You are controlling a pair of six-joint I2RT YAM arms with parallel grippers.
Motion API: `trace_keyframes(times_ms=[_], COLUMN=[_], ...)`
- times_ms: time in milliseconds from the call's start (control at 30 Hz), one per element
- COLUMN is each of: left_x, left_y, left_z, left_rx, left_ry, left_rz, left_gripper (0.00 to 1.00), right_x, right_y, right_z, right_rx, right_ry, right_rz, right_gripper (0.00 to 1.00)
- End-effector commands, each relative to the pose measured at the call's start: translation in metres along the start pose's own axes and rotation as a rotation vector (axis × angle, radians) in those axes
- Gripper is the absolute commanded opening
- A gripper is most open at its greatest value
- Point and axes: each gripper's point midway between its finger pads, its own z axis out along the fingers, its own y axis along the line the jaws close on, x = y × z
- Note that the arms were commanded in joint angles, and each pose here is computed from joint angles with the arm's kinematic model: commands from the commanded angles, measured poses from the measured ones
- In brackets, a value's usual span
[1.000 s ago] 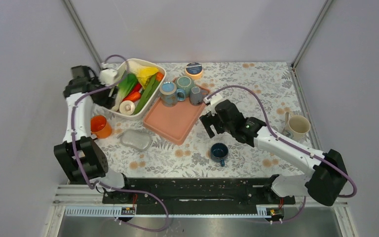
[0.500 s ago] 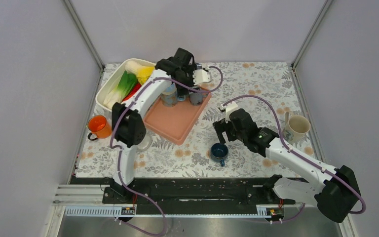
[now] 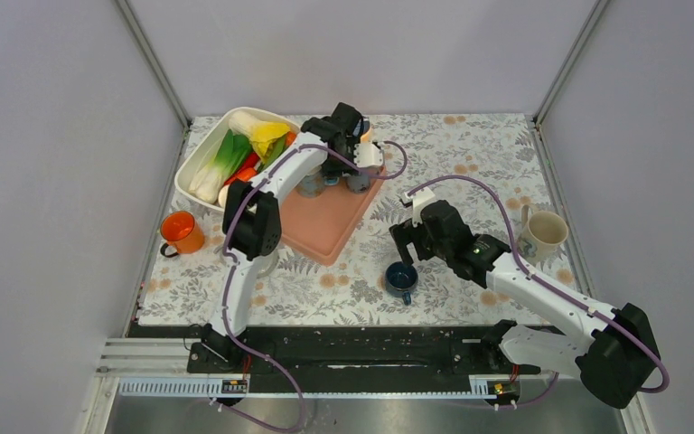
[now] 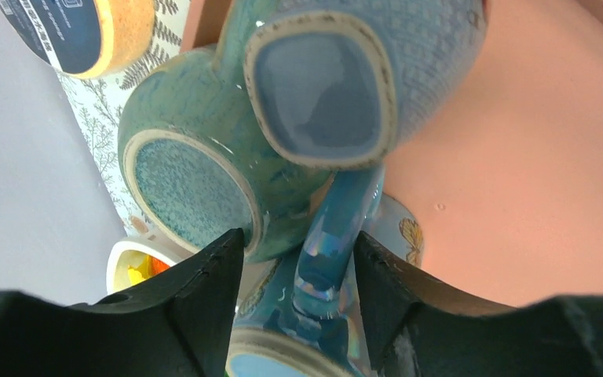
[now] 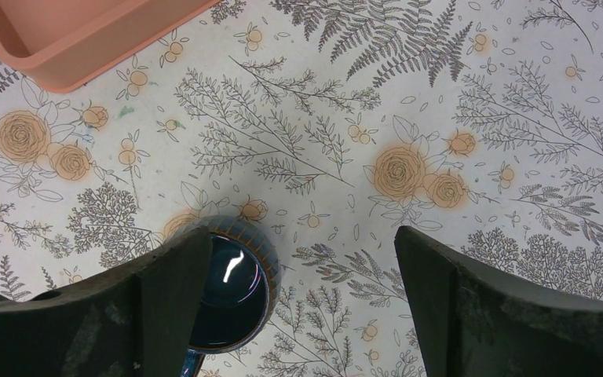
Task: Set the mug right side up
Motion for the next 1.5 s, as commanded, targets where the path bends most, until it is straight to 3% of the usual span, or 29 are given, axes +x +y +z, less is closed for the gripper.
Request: trace_keyframes(times_ms=[0, 333, 533, 667, 800, 933, 1033, 1133, 1267, 1467], left_x=[0.016, 0.009, 0.025, 0.040, 0.034, 0.038, 0.041, 0.036, 0.021, -0.001], left_y=[-0.011, -0.033, -0.054, -0.054, -0.044, -0.041, -0.042, -0.047, -0.044, -0.030], left_z=[-0.031, -0.054, -0.045, -0.030, -0.018, -0.014, -0.015, -0.022, -0.045, -0.101], left_rx=[0.023, 0.077, 0.165, 0.147, 0.093, 0.078, 0.082, 0.094, 0.070, 0.020], left_ry=[0.037, -0.047, 0.020, 0.107, 0.130, 0.169, 0.179, 0.139, 0.043, -0.215], left_rz=[-0.001, -0.018, 0.016, 0.076, 0.149, 0.180, 0.191, 0.179, 0.087, -0.214], left_gripper=[0.55, 0.62, 0.48, 0.52, 0.51, 0.40, 0.23, 0.00, 0.00, 0.00], right_x=[-0.011, -0.008, -0.006, -0.007, -0.008, -0.006, -0.006, -0.008, -0.014, -0.033], right_y=[0.003, 0.007, 0.008, 0.014, 0.021, 0.019, 0.020, 0.020, 0.023, 0.029], right_z=[0.000, 0.002, 0.001, 0.002, 0.002, 0.001, 0.000, -0.001, -0.006, -0.014], right_rx=[-0.030, -0.055, -0.059, -0.101, -0.138, -0.129, -0.137, -0.138, -0.156, -0.183], right_ry=[-0.049, -0.038, -0.038, -0.045, -0.052, -0.054, -0.059, -0.065, -0.090, -0.159], right_rz=[-0.002, -0.014, -0.013, -0.044, -0.041, -0.043, -0.046, -0.046, -0.042, 0.034], right_gripper=[0.96, 0.96, 0.96, 0.96, 0.96, 0.96, 0.96, 0.96, 0.96, 0.97])
